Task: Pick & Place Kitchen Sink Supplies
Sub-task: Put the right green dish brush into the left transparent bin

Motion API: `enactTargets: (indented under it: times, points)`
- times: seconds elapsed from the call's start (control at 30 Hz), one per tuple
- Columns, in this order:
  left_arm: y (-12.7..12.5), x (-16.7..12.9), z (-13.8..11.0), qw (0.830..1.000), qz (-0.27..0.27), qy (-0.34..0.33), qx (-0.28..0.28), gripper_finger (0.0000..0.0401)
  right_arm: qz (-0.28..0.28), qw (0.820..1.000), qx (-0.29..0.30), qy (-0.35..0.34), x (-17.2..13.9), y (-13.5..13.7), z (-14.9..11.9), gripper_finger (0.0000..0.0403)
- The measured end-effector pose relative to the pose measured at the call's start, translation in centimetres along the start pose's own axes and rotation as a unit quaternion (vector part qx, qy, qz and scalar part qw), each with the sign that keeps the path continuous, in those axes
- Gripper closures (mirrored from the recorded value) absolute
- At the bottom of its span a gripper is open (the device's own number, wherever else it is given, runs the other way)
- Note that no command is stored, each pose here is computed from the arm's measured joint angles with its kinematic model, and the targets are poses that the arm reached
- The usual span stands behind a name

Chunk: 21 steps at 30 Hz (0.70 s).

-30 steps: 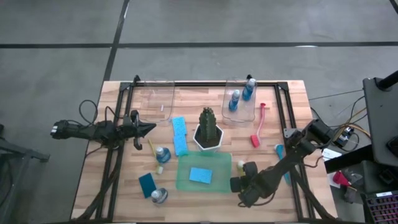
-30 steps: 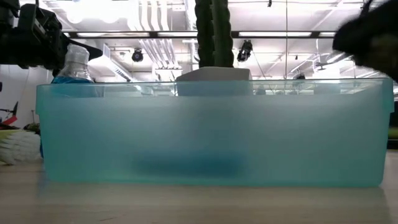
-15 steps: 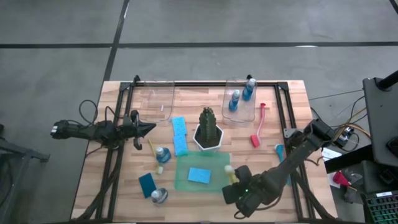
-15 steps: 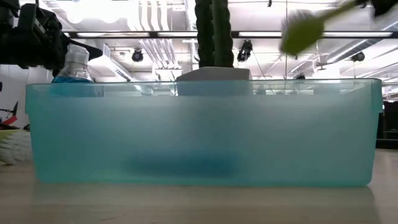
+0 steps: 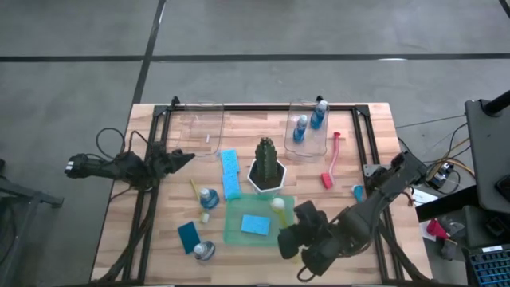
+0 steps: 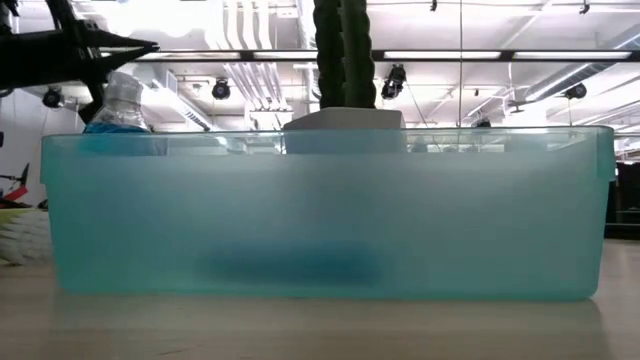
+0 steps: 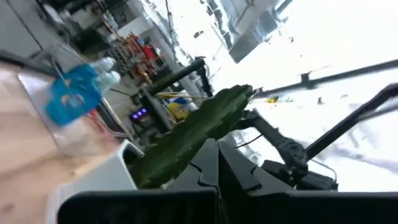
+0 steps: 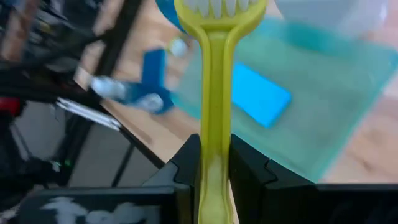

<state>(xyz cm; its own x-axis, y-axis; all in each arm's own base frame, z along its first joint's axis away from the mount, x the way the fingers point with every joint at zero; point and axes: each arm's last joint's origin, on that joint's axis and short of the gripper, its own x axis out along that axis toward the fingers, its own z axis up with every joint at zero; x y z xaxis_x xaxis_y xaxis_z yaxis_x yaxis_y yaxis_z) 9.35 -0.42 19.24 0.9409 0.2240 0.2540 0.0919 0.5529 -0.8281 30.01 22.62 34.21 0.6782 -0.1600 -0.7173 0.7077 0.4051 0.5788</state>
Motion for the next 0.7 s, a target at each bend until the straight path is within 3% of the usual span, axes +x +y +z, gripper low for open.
enactTargets:
  times: [0.4, 0.57, 0.7]
  points:
    - [0.0, 0.0, 0.1, 0.992, -0.001, -0.004, -0.128, 0.0401, 0.116, 0.987, -0.043, -0.105, 0.5, 4.2, 4.8, 0.0349]
    - [0.0, 0.0, 0.2, 0.990, 0.006, -0.025, -0.139, 0.0401, 0.179, 0.971, -0.069, -0.146, 0.7, 5.9, 6.7, 0.0349]
    - [-0.7, 0.0, 0.5, 0.988, -0.038, -0.017, -0.151, 0.0394, 0.202, 0.962, -0.076, -0.165, 0.7, 6.6, 7.6, 0.0349]
